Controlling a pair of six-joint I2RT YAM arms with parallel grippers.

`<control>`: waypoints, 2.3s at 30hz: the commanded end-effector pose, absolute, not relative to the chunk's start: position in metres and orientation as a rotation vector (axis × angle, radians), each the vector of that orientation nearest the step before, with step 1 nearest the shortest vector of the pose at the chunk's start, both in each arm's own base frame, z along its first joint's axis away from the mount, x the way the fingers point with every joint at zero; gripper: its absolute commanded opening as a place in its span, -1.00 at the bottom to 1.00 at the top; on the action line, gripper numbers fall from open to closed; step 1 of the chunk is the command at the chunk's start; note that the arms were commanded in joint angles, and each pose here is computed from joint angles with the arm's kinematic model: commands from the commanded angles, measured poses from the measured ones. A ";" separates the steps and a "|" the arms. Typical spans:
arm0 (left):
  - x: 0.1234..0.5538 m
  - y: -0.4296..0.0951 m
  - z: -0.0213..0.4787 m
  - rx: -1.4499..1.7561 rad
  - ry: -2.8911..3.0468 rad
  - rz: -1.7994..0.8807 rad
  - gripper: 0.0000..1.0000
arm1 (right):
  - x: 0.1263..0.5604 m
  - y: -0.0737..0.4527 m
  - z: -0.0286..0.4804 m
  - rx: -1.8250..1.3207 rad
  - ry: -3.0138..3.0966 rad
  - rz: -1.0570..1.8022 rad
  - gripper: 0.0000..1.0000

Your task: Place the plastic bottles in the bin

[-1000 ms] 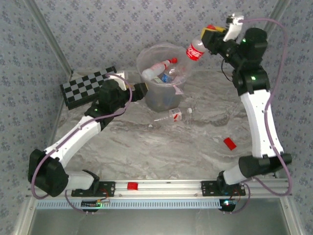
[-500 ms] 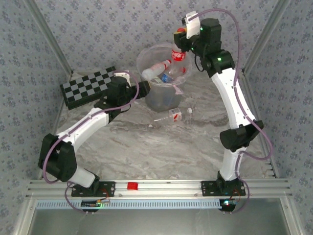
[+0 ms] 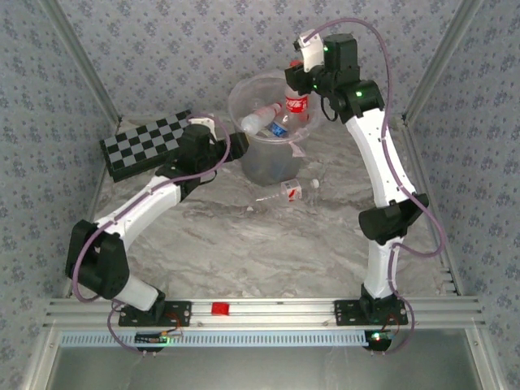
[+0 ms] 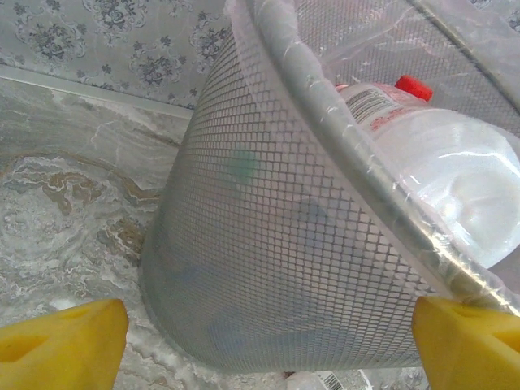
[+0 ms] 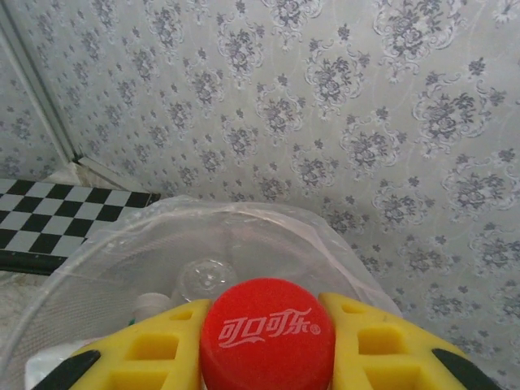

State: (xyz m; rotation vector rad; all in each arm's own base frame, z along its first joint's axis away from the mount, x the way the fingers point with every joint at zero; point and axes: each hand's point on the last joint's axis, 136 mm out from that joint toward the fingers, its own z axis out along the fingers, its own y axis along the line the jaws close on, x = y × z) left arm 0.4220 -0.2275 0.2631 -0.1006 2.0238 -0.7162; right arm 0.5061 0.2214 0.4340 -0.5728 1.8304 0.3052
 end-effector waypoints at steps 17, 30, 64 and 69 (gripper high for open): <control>0.433 -0.236 0.300 -0.123 1.953 -0.846 0.81 | 0.429 0.278 0.377 -0.591 2.141 0.851 -1.00; 0.434 -0.244 0.306 -0.114 1.949 -0.895 0.81 | 0.455 0.253 0.410 -0.527 2.019 0.665 -1.00; 0.451 -0.255 0.274 -0.122 2.040 -0.897 0.82 | 0.445 0.264 0.246 -0.727 2.300 0.717 -1.00; 0.450 -0.254 0.275 -0.120 2.040 -0.896 0.82 | 0.439 0.258 0.296 -0.726 2.215 0.691 -0.52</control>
